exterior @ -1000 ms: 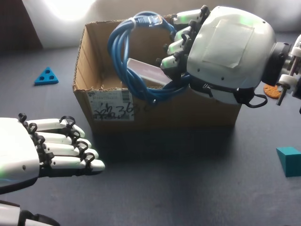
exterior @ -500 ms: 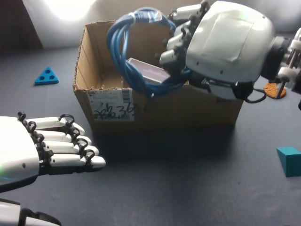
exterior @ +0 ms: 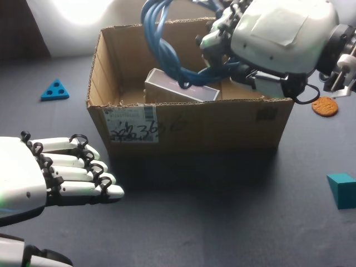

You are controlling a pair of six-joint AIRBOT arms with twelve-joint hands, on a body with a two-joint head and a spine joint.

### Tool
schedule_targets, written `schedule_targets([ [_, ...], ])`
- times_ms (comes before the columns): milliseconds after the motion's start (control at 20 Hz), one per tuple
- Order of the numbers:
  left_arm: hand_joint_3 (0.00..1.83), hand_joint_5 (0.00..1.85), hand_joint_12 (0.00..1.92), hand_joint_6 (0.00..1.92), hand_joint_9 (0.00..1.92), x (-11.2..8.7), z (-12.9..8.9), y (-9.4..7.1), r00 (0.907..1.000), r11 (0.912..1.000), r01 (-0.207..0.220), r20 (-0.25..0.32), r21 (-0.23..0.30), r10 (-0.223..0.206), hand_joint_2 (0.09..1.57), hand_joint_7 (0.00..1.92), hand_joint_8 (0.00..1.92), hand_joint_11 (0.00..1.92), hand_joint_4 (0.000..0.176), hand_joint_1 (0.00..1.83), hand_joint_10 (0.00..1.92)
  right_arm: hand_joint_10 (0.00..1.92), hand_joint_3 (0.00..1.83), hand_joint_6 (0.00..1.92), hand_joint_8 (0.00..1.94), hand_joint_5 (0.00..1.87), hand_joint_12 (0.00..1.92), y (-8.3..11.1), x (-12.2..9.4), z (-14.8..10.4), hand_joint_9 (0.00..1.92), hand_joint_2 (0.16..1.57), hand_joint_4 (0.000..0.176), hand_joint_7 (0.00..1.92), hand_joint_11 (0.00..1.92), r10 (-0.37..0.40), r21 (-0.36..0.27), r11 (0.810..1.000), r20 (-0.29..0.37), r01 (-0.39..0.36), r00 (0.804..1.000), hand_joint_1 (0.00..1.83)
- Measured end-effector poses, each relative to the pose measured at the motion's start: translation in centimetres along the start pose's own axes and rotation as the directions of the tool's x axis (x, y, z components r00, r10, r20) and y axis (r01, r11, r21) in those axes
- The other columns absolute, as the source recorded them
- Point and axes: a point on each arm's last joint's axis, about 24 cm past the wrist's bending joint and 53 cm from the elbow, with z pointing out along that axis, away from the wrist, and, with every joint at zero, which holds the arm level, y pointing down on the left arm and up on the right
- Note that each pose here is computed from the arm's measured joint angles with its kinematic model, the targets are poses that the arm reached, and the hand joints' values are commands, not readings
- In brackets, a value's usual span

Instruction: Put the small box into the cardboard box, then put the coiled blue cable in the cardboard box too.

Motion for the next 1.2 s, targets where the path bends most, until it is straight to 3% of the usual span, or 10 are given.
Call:
schedule_targets([
  [250,0.0,0.27,0.53,0.0,0.27,0.0,0.0,0.0,1.0,1.0,0.0,0.0,-0.001,0.0,1.22,0.31,0.0,0.0,0.0,0.17,0.0,0.85,0.0,0.98,1.05,1.0,1.42,-1.3,0.2,0.3,0.86,1.12,0.029,0.95,0.51,0.081,0.029,0.996,-0.015,-0.081,0.997,1.21],
  [900,0.0,0.27,0.54,0.0,0.26,-0.1,0.0,0.1,1.0,1.0,0.004,0.005,-0.003,-0.004,1.23,0.3,0.0,0.0,0.0,0.15,0.0,0.87,0.0,1.0,1.08,0.98,1.42,-2.1,0.6,0.4,0.86,1.13,0.031,0.95,0.5,0.082,0.05,0.996,-0.031,-0.081,0.996,1.21],
  [1000,0.0,0.26,0.48,0.0,0.24,-0.2,0.0,0.1,1.0,1.0,0.003,0.006,-0.002,-0.003,1.22,0.29,0.0,0.0,0.0,0.17,0.0,0.88,0.0,1.03,1.08,0.96,1.44,-2.1,0.6,0.4,0.86,1.13,0.033,0.94,0.51,0.081,0.049,0.996,-0.031,-0.079,0.996,1.2],
  [1100,0.0,0.29,0.57,0.0,0.28,-0.2,0.0,0.1,1.0,1.0,0.003,0.007,-0.002,-0.003,1.22,0.32,0.01,0.0,0.0,0.18,0.01,0.79,0.01,1.2,1.15,0.86,1.43,-2.2,0.6,0.4,0.75,1.17,0.03,0.86,0.38,0.078,0.051,0.996,-0.031,-0.077,0.996,1.18],
  [1150,0.0,0.29,0.59,0.0,0.28,-0.2,0.0,0.1,1.0,1.0,0.003,0.007,-0.002,-0.003,1.22,0.33,0.0,0.0,0.0,0.17,0.01,0.69,0.0,0.73,0.68,0.7,1.39,-2.3,0.6,0.4,0.65,1.12,0.0,0.72,0.28,0.079,0.051,0.996,-0.031,-0.077,0.996,1.09],
  [1200,0.0,0.29,0.59,0.0,0.29,-0.2,0.0,0.1,1.0,1.0,0.003,0.007,-0.002,-0.003,1.22,0.33,0.0,0.0,0.0,0.19,0.01,0.58,0.0,0.47,0.39,0.69,1.36,-2.3,0.6,0.4,0.62,1.09,0.0,0.73,0.23,0.077,0.052,0.996,-0.03,-0.075,0.997,1.06],
])
